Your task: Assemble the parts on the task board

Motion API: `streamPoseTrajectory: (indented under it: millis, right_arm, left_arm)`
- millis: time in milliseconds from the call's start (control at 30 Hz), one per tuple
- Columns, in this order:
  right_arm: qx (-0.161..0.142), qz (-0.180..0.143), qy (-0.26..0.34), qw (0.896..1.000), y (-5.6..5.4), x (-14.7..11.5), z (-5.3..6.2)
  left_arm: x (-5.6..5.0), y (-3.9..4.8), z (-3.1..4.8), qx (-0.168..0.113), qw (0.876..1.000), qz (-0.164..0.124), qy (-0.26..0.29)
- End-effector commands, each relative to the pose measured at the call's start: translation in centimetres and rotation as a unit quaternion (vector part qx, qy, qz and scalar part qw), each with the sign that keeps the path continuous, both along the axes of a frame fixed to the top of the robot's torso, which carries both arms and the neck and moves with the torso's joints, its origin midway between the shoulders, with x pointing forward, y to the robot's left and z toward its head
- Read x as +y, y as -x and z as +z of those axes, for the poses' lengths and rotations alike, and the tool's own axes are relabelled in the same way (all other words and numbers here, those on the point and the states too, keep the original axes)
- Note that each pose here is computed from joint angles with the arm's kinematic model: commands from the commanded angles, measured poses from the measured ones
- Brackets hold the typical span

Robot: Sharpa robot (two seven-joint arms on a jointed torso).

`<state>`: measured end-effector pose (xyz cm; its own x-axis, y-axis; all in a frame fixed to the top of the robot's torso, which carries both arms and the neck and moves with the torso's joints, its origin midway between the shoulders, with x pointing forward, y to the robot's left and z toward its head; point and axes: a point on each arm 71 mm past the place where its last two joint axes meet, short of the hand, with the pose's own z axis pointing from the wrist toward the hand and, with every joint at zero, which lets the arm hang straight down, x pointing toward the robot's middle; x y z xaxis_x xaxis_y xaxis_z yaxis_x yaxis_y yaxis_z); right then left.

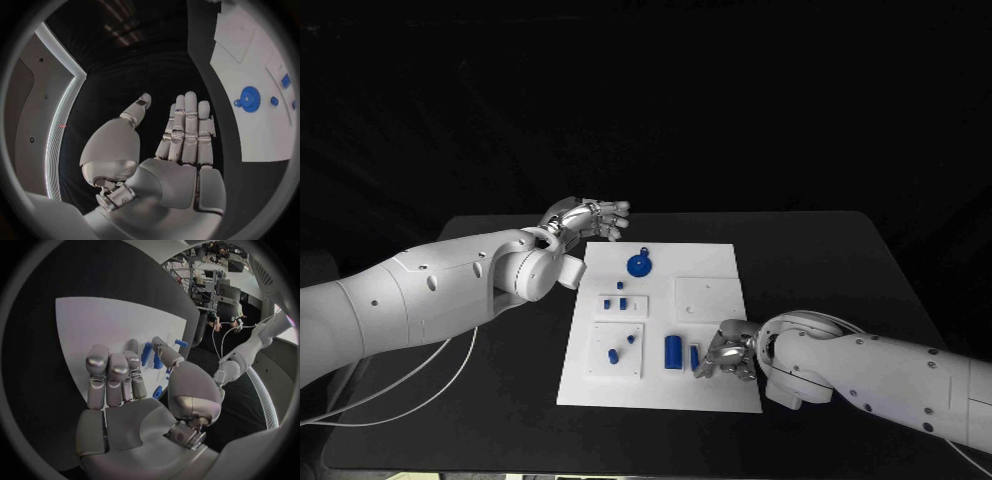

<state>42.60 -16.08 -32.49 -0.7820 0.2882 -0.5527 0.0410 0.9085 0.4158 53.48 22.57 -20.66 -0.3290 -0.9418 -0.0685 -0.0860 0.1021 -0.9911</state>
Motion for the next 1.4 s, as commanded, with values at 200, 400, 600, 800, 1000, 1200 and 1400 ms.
streamPoseTrajectory:
  millis: [200,400,600,800,1000,1200,1400]
  right_arm:
    - [0.003,-0.004,0.009,1.0,0.0,-0.3,-0.4]
    - [-0.001,-0.008,0.013,1.0,-0.1,-0.4,-0.5]
    - [-0.001,-0.004,0.013,1.0,-0.2,0.0,-0.5]
    - [0.004,-0.001,0.018,1.0,-0.2,-0.1,-0.6]
    - [0.008,-0.005,0.027,1.0,-0.3,-0.1,-0.8]
    - [0.009,-0.012,0.034,0.999,-0.5,-0.2,-1.2]
    - [0.011,-0.015,0.036,0.999,-0.4,-0.2,-1.6]
  left_arm:
    - [-0.2,0.03,0.09,-0.001,1.0,-0.006,0.006]
    - [-0.2,0.03,0.07,0.0,1.0,-0.007,0.005]
    - [-0.2,0.05,0.07,0.0,1.0,-0.007,0.006]
    - [-0.2,0.05,0.06,0.001,1.0,-0.007,0.005]
    - [-0.2,0.06,0.05,0.002,1.0,-0.007,0.005]
    - [-0.2,0.06,0.05,0.002,1.0,-0.008,0.005]
    - [-0.2,0.07,0.04,0.002,1.0,-0.007,0.004]
